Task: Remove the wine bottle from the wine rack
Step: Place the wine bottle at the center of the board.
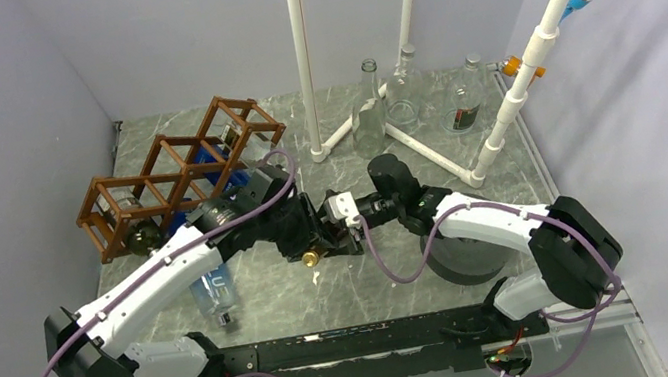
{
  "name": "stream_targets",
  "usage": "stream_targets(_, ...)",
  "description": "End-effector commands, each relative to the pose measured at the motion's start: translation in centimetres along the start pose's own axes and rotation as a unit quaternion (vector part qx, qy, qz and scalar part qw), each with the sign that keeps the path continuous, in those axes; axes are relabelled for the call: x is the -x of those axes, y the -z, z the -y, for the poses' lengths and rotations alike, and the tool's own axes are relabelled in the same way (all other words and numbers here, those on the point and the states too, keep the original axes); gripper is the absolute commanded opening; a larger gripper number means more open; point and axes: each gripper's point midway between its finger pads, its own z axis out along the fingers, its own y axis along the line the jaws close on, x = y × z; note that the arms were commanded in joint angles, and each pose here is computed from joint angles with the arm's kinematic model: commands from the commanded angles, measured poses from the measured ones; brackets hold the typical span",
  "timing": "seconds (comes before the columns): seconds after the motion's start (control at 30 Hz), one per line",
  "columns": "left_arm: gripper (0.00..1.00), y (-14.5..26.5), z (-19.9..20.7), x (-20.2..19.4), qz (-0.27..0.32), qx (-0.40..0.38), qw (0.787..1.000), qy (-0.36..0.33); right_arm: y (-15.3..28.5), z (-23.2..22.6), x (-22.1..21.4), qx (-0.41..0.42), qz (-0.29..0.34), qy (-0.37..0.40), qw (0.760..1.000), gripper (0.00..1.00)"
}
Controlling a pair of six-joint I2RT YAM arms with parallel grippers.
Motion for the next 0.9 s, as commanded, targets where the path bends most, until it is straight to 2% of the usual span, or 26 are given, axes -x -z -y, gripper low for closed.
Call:
stream_targets(0.0, 0.01, 3.8, 9.0, 2.0, 0.039, -0.176, 0.983, -0.041, 0.2, 0.8, 2.0, -0.012, 0.027, 0.025, 0.999, 0.8)
stream_targets(0.13, 0.02, 3.8, 9.2, 2.1, 0.039, -0.177, 0.983, -0.041, 0.2, 0.8, 1.8, -0.011, 0.025, 0.025, 0.999, 0.78)
stream_targets(0.23, 0.02, 4.0, 9.2, 2.1, 0.04, -0.178, 0.982, -0.04, 0.2, 0.8, 1.6, -0.01, 0.021, 0.026, 0.999, 0.72)
stream_targets(0.37, 0.05, 4.3, 9.1, 2.2, 0.043, -0.179, 0.982, -0.038, 0.3, 0.8, 1.4, -0.009, 0.017, 0.027, 0.999, 0.55)
stream_targets(0.5, 0.11, 4.6, 8.8, 2.2, 0.046, -0.181, 0.982, -0.034, 0.5, 1.1, 1.2, -0.011, 0.014, 0.025, 1.0, 0.33)
stream_targets(0.6, 0.24, 4.7, 8.6, 2.1, 0.048, -0.183, 0.981, -0.032, 0.7, 1.2, 1.3, -0.012, 0.016, 0.022, 1.0, 0.19)
stream_targets(0.7, 0.45, 4.7, 8.4, 1.9, 0.046, -0.185, 0.981, -0.03, 0.9, 1.4, 1.4, -0.015, 0.017, 0.019, 1.0, 0.09)
stream_targets(0.8, 0.67, 4.8, 8.1, 1.8, 0.046, -0.189, 0.98, -0.03, 1.1, 1.6, 1.4, -0.019, 0.017, 0.018, 1.0, 0.05)
stream_targets(0.87, 0.76, 4.9, 8.1, 1.7, 0.046, -0.193, 0.98, -0.03, 1.1, 1.6, 1.4, -0.019, 0.018, 0.018, 0.999, 0.04)
